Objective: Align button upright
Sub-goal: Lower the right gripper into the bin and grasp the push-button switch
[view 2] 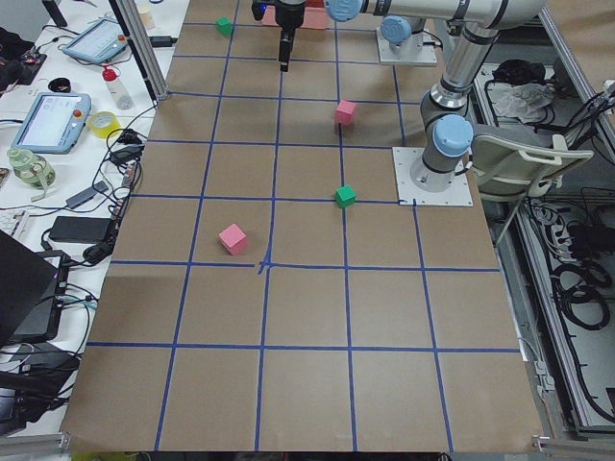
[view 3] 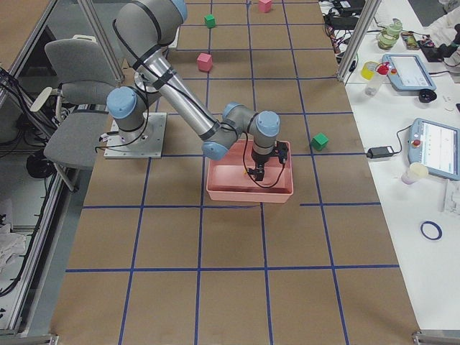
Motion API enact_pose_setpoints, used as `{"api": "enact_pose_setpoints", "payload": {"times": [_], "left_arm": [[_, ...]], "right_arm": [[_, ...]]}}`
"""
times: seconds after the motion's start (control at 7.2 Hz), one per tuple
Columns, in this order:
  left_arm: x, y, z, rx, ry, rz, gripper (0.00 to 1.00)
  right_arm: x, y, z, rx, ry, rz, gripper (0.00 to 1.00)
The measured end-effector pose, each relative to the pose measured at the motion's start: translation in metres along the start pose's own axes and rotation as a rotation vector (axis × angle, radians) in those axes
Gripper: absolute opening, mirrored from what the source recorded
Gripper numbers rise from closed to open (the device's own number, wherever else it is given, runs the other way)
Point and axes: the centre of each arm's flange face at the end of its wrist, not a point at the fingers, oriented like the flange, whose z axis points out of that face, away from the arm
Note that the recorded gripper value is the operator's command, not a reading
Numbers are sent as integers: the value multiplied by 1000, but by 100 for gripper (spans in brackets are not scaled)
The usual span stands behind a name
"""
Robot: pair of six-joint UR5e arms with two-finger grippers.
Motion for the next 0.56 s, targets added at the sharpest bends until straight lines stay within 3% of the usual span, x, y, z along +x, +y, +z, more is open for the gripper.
{"api": "enact_pose_setpoints", "payload": {"times": [0.28,0.56], "left_arm": [[0,0,0,0,0,1,100],[0,0,0,0,0,1,100]], "right_arm": [[0,0,0,0,-2,-1,68],[1,-2,-2,6,1,-19,35]]}}
